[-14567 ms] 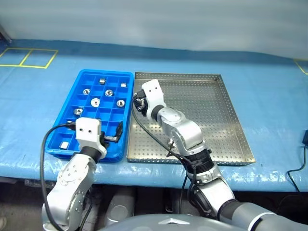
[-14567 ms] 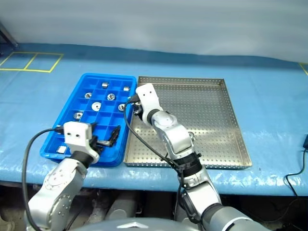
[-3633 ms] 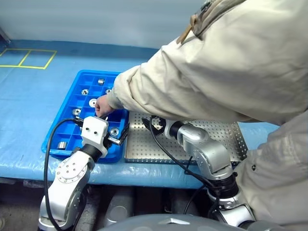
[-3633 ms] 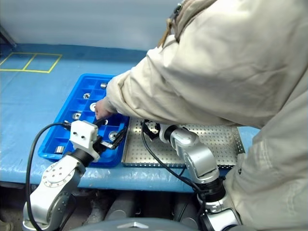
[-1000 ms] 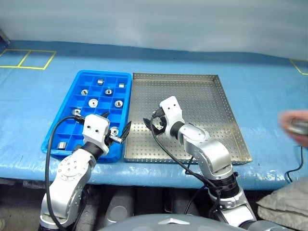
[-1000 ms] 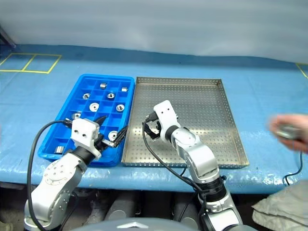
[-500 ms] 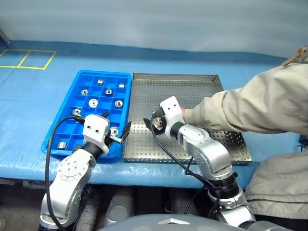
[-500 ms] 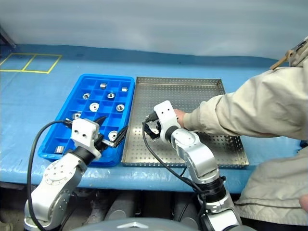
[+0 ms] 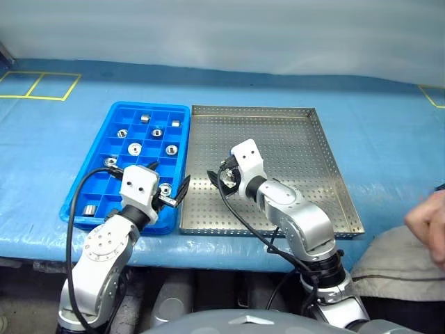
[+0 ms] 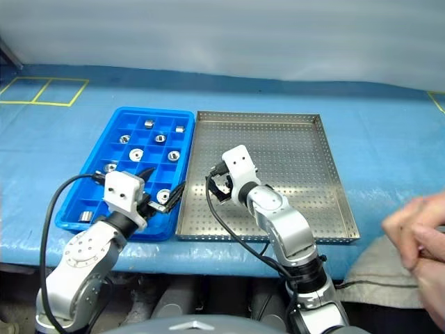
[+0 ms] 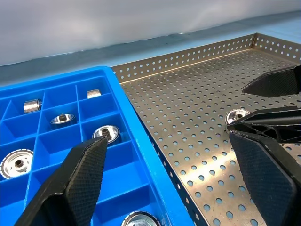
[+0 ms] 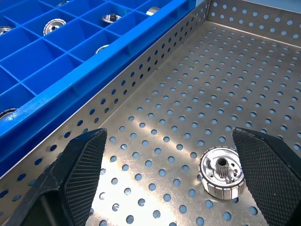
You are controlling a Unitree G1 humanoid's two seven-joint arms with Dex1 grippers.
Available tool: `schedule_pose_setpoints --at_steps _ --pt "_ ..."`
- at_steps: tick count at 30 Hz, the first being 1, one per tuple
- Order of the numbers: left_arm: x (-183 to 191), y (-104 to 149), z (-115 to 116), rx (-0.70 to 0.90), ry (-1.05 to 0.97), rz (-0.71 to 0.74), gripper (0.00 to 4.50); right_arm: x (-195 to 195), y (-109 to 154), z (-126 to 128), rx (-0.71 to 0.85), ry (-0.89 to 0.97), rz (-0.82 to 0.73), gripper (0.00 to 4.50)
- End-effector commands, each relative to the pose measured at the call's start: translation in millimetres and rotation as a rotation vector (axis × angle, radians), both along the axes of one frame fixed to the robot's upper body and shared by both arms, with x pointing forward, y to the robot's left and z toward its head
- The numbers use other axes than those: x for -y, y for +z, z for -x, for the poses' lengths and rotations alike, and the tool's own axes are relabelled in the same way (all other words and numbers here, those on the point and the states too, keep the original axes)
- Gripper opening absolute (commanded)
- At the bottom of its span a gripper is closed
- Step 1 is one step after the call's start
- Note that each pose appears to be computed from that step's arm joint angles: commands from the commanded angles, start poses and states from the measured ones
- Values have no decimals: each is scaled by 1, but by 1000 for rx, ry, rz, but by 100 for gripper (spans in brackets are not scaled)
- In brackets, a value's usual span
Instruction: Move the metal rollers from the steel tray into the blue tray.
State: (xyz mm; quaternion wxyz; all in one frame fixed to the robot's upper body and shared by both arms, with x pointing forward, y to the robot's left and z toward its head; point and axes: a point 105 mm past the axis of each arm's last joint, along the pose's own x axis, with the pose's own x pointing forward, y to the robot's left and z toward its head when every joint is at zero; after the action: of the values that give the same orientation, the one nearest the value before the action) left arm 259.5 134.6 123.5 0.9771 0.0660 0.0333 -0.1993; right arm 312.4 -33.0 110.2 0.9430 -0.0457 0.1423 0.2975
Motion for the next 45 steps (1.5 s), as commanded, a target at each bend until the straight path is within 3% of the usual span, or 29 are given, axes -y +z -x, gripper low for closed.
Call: schedule_pose_setpoints --at_steps 1,15,22,35,38,45 --pt "4 6 -1 29 -21 10 450 -1 15 2 53 4 -28 449" --pt "5 6 -2 27 -23 18 450 3 16 1 58 -15 -21 449" --pt "5 6 -2 26 -27 20 450 14 22 -19 91 -122 -29 449" --pt "6 6 -1 27 -27 18 450 13 -36 -41 -56 -192 -6 449" --pt "5 6 0 25 -22 19 450 14 -44 -39 -75 -194 -7 391" --pt "4 6 1 25 -9 20 450 10 -33 -37 -41 -172 -15 170"
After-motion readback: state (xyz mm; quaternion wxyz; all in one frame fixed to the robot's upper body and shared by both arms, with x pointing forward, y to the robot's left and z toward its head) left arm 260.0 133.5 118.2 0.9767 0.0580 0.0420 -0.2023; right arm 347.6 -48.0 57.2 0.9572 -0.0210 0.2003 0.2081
